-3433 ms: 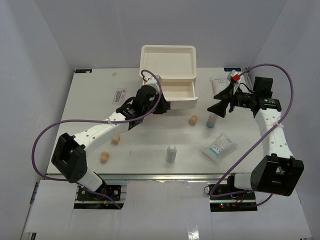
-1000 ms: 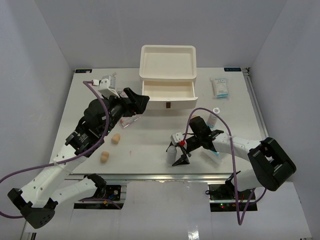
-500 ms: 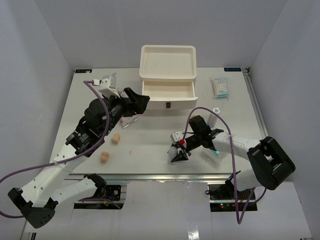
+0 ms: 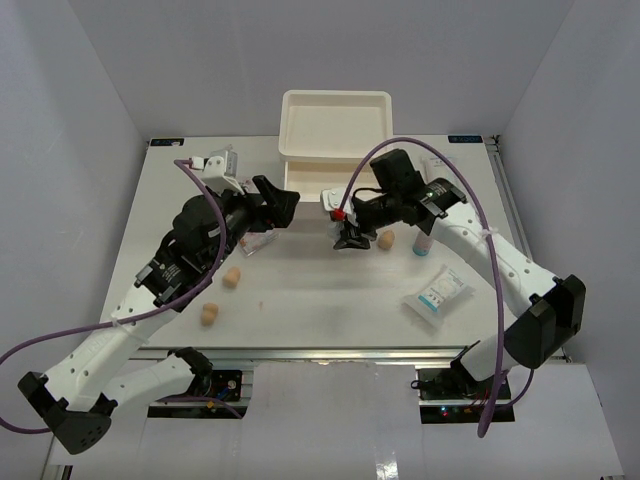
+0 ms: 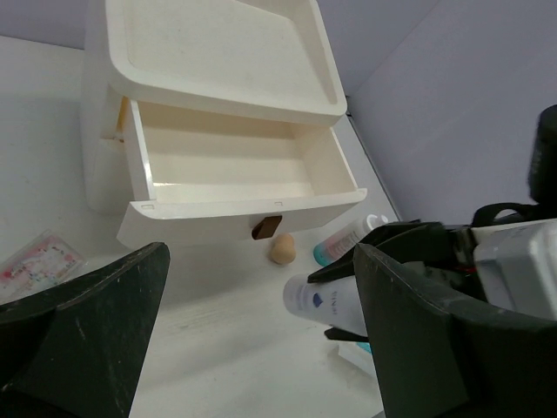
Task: Organize the makeup
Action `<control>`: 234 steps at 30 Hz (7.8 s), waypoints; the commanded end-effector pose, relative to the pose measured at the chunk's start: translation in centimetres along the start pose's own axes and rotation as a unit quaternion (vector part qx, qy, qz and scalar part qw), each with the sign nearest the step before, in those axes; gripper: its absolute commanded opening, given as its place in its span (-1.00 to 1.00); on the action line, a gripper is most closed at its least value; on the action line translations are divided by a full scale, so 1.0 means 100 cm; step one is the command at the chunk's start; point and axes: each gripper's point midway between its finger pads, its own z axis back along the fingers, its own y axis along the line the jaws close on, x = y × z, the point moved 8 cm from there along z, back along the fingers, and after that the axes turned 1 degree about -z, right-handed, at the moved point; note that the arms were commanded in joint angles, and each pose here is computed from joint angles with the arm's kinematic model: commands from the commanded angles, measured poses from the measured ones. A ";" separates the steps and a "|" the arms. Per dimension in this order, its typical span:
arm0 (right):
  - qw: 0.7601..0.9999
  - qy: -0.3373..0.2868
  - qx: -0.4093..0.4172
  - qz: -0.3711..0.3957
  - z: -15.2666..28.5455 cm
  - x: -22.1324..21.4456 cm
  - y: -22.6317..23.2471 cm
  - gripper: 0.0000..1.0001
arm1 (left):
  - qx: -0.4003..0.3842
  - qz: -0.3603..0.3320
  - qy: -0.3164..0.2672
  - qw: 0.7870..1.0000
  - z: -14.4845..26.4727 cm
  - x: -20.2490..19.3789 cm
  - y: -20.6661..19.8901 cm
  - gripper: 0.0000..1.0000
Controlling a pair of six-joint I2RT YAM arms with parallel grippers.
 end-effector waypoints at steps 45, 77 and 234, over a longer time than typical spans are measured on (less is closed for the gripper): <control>0.951 0.069 -0.288 -0.093 0.115 0.051 -0.125 0.60 | -0.158 -0.071 0.072 0.982 -0.033 -0.008 -0.037 0.90; 0.840 -0.175 -0.360 -0.366 0.280 -0.127 0.026 0.60 | -0.184 -0.200 0.213 0.938 -0.194 -0.238 -0.168 0.95; 0.962 0.127 -0.239 -0.028 -0.023 -0.041 -0.108 -0.25 | 0.127 0.063 -0.037 0.989 0.003 0.024 0.044 0.50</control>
